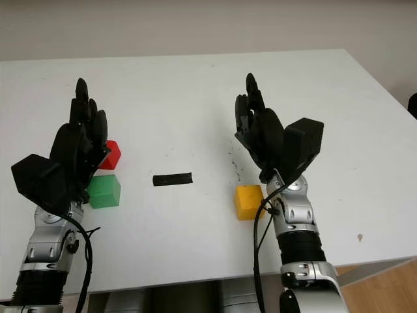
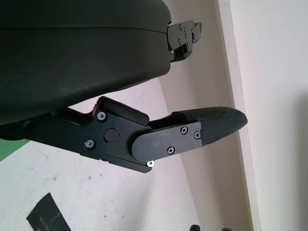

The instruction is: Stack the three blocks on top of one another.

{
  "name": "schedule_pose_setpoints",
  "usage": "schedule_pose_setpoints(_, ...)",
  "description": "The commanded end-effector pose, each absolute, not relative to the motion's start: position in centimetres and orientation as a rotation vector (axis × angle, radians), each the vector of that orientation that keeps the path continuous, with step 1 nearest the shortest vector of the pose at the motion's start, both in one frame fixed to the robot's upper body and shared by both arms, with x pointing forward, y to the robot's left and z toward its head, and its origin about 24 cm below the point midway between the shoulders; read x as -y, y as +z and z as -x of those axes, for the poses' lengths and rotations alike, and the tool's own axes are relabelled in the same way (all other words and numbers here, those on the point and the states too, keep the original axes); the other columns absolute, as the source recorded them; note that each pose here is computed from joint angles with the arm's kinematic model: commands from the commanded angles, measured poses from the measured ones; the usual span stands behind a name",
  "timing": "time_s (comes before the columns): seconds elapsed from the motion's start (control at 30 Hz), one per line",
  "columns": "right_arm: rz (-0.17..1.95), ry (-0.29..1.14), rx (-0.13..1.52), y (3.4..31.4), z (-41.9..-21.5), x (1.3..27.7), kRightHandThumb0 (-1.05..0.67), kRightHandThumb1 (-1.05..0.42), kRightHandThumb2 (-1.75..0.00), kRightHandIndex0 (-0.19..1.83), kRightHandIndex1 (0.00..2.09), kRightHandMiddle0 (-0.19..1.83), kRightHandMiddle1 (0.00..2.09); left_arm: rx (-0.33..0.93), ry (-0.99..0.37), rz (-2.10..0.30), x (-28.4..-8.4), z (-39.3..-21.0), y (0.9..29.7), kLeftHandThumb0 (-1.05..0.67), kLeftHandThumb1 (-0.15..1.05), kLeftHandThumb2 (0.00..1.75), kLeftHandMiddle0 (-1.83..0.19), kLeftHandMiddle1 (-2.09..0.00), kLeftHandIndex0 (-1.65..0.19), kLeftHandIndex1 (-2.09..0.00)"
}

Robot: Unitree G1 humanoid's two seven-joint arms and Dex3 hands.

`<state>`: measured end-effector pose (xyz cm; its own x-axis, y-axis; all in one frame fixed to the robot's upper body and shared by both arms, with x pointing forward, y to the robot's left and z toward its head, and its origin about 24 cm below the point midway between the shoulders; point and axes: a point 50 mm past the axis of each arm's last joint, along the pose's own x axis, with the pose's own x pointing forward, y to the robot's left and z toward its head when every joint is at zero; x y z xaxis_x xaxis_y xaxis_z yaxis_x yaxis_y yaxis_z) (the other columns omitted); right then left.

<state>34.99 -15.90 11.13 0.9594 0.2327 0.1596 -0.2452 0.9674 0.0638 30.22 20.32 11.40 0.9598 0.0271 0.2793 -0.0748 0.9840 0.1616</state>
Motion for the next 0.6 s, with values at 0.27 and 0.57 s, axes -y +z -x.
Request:
schedule_pose_setpoints(0.27,-0.068,0.249,0.157,11.5,-35.0,16.1,-0.70,-1.05,-0.68,-0.19,0.00,-0.19,0.00,0.290,0.037,-0.164,-19.9,-30.0,11.4,-0.77,1.05,0.64,0.19,0.00,0.19,0.00)
schedule_pose_setpoints(0.57,-0.057,0.260,0.159,11.6,-35.0,16.2,-0.70,-1.05,-0.69,-0.19,0.00,-0.19,0.00,0.388,0.077,-0.187,-21.4,-29.5,13.8,-0.73,1.05,0.50,0.12,-0.04,0.15,-0.03)
